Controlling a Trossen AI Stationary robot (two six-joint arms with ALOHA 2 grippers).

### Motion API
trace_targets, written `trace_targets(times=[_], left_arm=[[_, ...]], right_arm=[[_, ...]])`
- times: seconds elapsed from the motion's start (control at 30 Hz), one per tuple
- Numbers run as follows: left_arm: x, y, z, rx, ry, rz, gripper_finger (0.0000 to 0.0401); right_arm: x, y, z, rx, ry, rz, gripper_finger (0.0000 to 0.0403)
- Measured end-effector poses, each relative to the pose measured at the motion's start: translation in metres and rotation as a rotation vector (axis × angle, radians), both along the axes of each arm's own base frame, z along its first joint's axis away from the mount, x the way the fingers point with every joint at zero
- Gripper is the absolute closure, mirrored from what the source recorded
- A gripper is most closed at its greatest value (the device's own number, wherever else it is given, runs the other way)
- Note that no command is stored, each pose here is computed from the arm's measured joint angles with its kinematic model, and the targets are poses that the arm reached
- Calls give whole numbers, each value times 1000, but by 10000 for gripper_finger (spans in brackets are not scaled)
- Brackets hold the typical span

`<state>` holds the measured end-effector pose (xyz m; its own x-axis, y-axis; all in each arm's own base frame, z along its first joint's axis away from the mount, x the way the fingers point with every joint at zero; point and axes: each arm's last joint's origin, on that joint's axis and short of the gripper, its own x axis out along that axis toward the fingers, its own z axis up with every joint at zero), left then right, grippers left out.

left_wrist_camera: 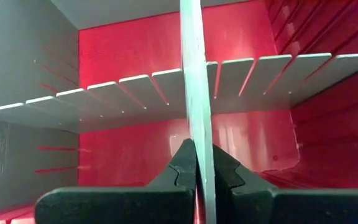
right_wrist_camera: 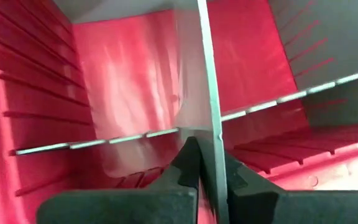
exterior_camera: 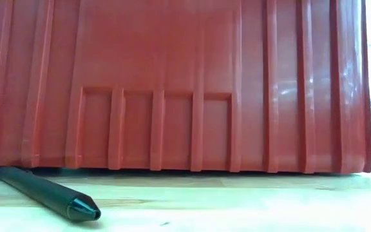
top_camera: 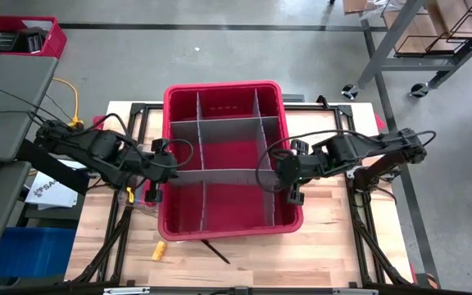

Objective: Sort Items/Unsort Items

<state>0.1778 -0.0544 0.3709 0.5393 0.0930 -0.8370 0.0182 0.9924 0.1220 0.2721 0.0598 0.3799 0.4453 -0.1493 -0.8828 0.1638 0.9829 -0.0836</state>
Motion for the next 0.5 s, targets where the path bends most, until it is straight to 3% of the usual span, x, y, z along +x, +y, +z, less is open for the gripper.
trace_targets(times=[0.33, 0.5], left_arm=[[-2, 0, 1, -37, 4, 0, 400], [-2, -2, 1, -71, -1, -13, 400]], right_arm=[[10, 1, -24, -63, -19, -3, 403], [10, 1, -22, -66, -25, -4, 403]])
